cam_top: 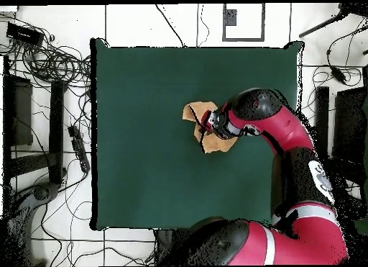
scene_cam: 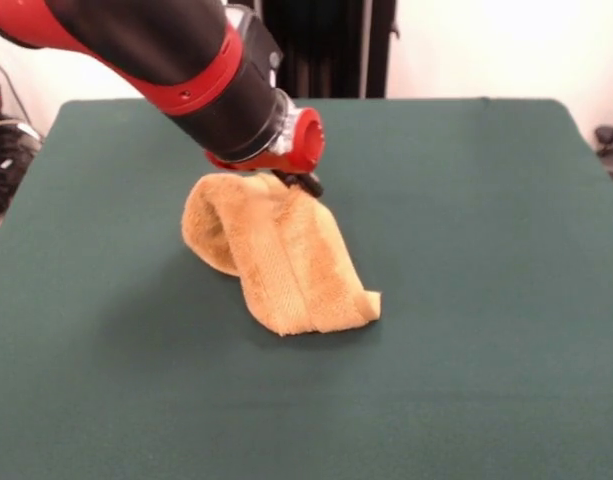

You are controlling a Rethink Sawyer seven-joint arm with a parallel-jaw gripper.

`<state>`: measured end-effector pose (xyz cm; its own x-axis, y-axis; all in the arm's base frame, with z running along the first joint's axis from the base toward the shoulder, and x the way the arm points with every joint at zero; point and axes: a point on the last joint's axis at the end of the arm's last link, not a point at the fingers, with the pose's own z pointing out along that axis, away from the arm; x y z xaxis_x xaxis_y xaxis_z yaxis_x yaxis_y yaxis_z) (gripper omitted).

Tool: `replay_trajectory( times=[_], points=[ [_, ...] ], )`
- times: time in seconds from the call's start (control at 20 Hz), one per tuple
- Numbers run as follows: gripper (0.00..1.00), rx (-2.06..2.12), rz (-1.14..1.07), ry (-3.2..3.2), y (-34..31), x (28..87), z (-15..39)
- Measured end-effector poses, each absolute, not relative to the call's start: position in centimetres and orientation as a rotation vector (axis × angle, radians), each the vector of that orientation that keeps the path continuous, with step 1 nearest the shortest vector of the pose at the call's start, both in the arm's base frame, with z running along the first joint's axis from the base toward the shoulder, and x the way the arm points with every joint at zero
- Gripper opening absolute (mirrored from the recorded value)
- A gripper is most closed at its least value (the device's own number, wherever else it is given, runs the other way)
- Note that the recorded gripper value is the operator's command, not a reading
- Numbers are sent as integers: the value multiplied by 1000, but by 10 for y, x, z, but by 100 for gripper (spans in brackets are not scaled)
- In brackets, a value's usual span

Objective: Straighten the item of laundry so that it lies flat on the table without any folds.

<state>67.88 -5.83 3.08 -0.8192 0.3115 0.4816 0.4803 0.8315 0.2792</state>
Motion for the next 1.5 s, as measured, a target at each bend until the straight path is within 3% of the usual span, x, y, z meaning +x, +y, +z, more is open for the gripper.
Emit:
replay_trajectory(
  times=[0.95, 1.5],
  points=[
    [0, -714, -795, -2361, 12, 654, 22],
    [0, -754, -830, -2344, 12, 659, 27]
  ],
)
